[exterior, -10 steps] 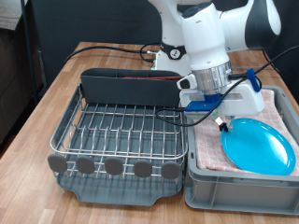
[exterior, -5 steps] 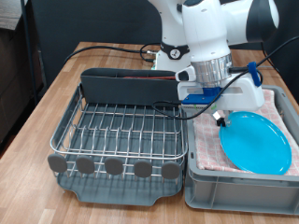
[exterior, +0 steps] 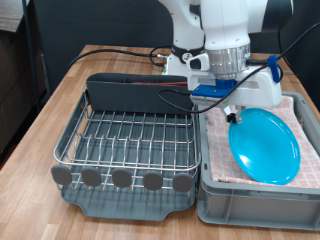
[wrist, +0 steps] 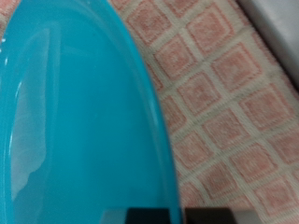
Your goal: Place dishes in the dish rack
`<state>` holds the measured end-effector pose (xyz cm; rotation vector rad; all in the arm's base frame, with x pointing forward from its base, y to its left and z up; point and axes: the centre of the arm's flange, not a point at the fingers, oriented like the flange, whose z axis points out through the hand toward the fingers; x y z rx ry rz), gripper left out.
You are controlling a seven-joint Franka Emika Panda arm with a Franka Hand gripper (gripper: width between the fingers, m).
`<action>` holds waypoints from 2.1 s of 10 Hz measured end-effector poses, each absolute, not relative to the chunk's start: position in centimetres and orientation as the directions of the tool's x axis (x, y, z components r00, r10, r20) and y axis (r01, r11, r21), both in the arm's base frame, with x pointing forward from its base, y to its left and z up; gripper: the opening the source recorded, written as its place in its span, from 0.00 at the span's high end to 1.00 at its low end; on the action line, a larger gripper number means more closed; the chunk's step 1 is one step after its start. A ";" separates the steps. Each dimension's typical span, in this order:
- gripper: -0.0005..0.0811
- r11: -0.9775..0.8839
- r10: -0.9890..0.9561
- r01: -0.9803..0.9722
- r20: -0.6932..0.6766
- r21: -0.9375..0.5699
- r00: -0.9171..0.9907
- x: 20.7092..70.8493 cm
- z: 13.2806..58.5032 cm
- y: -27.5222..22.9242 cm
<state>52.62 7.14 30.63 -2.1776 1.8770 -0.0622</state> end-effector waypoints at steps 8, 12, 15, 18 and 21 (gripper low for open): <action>0.96 -0.132 -0.991 -0.990 -0.024 -0.056 0.133 52.3 38.4 6.7; 0.96 -0.154 -0.988 -0.988 0.029 -0.010 0.154 52.0 37.9 5.8; 0.96 -0.173 -0.976 -0.984 0.122 0.044 0.178 51.1 39.6 2.3; 0.96 -0.298 -0.917 -0.945 0.234 0.133 0.322 50.0 42.0 -2.2; 0.96 -0.530 -0.764 -0.818 0.294 0.222 0.574 50.5 44.2 -7.1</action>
